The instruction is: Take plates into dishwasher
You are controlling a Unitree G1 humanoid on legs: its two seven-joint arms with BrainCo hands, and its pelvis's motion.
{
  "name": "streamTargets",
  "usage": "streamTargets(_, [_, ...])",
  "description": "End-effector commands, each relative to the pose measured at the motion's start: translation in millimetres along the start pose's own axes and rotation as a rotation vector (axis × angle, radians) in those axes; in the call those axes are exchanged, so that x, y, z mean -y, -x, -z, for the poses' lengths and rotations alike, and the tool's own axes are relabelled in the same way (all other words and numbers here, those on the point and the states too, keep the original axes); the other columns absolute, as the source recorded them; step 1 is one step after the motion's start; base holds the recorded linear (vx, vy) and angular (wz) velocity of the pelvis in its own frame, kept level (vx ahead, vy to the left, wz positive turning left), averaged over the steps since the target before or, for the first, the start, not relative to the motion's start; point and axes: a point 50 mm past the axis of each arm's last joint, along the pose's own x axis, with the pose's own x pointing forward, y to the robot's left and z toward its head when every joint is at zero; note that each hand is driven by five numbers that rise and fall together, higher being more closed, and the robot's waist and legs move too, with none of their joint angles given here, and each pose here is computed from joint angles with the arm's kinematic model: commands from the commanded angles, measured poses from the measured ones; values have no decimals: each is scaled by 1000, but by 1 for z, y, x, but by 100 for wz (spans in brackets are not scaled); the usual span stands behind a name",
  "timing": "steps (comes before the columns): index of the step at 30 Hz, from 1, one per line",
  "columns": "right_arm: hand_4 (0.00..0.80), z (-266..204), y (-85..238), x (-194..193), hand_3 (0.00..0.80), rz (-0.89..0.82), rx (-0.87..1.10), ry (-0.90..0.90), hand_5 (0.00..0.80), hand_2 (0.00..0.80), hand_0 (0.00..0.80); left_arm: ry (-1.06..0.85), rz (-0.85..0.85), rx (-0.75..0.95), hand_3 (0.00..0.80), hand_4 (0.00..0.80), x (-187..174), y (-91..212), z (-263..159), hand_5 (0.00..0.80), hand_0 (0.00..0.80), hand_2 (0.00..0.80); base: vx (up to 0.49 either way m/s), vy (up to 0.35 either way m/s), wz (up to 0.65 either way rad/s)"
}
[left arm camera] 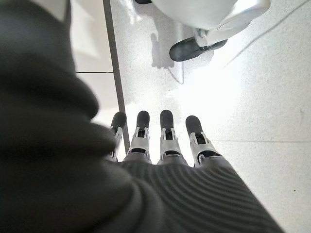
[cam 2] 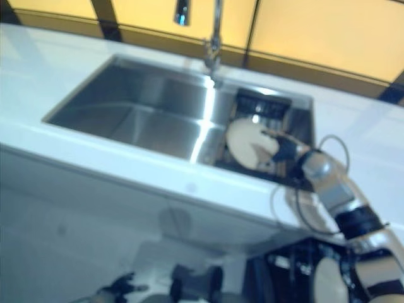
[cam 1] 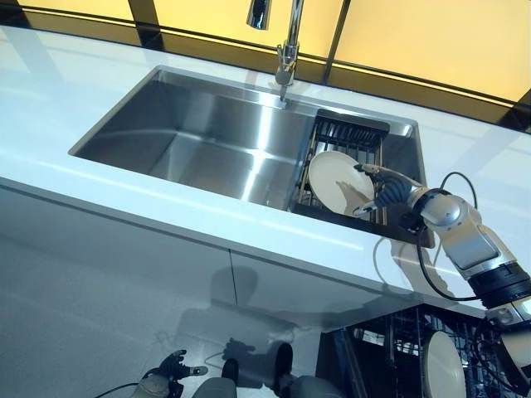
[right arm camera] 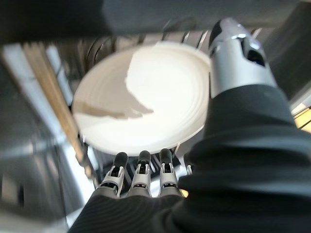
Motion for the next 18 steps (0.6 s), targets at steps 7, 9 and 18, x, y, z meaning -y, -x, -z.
streamTargets(7, [0, -33, -23, -29, 0, -11, -12, -329, 0, 0, 0, -7, -19, 9, 0, 0, 0, -3, -7, 0, 0, 0, 0, 0, 0])
streamTargets(9, [0, -36, -27, -33, 0, 1, -34, -354, 0, 0, 0, -13, -18, 8, 0, 0, 0, -3, -8, 0, 0, 0, 0, 0, 0])
streamTargets(18, [0, -52, -44, -36, 0, 75, -70, -424, 0, 0, 0, -29, -19, 12, 0, 0, -1, -4, -15, 0, 0, 0, 0, 0, 0])
